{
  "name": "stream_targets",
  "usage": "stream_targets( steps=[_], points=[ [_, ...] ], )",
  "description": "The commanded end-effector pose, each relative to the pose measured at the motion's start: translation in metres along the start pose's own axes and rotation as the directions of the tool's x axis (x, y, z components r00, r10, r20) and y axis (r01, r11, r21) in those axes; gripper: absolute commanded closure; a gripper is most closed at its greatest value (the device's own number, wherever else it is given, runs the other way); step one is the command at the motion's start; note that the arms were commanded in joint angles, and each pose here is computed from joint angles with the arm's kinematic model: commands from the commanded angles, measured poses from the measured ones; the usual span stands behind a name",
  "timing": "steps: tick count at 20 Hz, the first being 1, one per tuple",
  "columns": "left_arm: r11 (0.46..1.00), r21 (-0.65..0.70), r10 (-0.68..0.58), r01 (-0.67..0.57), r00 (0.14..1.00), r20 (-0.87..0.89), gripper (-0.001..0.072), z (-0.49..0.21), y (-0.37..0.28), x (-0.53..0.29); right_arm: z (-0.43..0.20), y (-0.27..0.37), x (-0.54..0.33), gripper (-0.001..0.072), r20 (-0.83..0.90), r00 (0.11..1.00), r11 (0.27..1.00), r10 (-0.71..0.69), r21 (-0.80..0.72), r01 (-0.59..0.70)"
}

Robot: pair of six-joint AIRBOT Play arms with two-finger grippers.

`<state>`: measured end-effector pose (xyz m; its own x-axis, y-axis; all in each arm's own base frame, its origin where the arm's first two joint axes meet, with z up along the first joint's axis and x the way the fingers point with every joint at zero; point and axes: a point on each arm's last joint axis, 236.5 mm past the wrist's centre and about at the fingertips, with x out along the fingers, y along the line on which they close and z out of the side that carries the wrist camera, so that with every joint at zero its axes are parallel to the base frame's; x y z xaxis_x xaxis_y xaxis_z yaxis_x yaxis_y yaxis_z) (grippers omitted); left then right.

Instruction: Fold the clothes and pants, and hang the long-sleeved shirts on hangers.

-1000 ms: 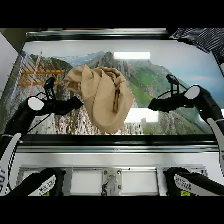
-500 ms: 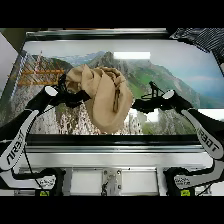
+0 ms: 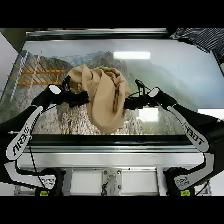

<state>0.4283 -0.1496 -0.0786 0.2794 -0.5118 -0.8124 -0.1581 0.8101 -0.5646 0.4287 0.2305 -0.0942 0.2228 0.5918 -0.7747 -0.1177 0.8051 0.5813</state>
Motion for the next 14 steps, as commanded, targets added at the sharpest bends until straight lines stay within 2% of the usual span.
stream_targets(
  steps=[1, 4, 6, 10, 12, 14],
  points=[
    [0.999, 0.026, -0.030, 0.028, 0.996, 0.086, 0.0687, 0.019, -0.015, -0.039, 0.030, -0.012, -0.057, 0.0681, 0.048, 0.991, 0.985, -0.125, -0.117, 0.130],
    [0.983, 0.162, -0.134, 0.088, 0.944, 0.300, 0.0687, 0.059, -0.072, -0.153, 0.077, -0.010, -0.178, 0.0681, 0.221, 0.942, 0.927, -0.253, -0.222, 0.301],
    [0.946, 0.308, -0.239, 0.104, 0.865, 0.442, 0.0686, 0.064, -0.131, -0.254, 0.099, 0.021, -0.273, 0.0682, 0.399, 0.880, 0.896, -0.258, -0.241, 0.372],
    [0.824, 0.566, -0.470, 0.026, 0.589, 0.657, 0.0686, 0.008, -0.236, -0.447, 0.088, 0.132, -0.446, 0.0682, 0.738, 0.667, 0.843, -0.100, -0.293, 0.451],
    [0.772, 0.634, -0.557, -0.035, 0.444, 0.702, 0.0686, -0.037, -0.264, -0.519, 0.061, 0.178, -0.514, 0.0682, 0.844, 0.536, 0.832, -0.005, -0.293, 0.471],
    [0.733, 0.676, -0.617, -0.079, 0.342, 0.709, 0.0686, -0.077, -0.281, -0.565, 0.031, 0.210, -0.563, 0.0682, 0.907, 0.415, 0.825, 0.075, -0.291, 0.485]
  ],
)
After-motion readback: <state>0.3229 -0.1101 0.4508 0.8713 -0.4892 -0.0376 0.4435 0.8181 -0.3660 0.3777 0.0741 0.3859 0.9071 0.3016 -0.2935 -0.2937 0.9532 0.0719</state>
